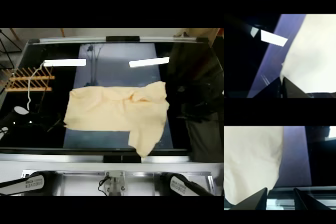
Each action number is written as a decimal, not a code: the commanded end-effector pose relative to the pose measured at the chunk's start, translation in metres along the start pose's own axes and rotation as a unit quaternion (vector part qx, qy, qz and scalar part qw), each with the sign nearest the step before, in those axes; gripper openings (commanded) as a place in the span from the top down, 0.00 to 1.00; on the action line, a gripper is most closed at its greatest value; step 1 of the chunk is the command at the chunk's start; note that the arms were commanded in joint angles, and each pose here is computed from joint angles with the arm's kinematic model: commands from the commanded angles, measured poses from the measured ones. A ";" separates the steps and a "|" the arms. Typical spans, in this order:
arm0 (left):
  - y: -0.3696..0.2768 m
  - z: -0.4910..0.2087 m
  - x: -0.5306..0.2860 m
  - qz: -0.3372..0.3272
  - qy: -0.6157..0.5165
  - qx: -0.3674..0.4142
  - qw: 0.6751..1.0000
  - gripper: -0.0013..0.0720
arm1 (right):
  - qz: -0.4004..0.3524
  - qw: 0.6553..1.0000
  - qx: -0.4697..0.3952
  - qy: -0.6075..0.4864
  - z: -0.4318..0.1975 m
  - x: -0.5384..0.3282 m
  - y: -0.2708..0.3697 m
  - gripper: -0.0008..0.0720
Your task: Fold the shirts.
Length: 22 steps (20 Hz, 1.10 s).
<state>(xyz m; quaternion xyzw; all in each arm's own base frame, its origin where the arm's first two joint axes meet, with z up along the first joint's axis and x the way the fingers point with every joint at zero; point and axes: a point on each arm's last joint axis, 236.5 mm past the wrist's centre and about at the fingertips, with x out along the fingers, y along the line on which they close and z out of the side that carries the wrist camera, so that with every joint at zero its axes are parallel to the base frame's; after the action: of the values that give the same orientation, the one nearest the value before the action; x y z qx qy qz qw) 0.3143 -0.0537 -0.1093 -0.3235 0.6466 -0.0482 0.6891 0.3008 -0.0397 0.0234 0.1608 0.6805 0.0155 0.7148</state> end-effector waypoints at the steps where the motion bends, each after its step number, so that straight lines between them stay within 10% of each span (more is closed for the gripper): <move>1: -0.014 -0.007 0.004 -0.009 0.011 0.020 1.000 0.94 | 0.002 1.000 0.003 0.011 -0.006 0.007 -0.001 0.38; 19: -0.043 -0.004 -0.034 -0.028 -0.040 0.076 0.996 0.94 | 0.125 0.985 0.115 -0.041 -0.009 0.137 0.023 0.36; 22: -0.049 -0.003 -0.036 -0.037 -0.044 0.073 0.996 0.94 | 0.131 0.985 0.111 -0.035 -0.012 0.137 0.026 0.89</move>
<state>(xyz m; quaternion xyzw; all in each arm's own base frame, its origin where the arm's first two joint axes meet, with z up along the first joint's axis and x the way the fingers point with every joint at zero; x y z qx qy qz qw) 0.3207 -0.0730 -0.0582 -0.2919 0.6035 -0.1032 0.7348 0.2988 0.0169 -0.1034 0.3160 0.6347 0.0234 0.7048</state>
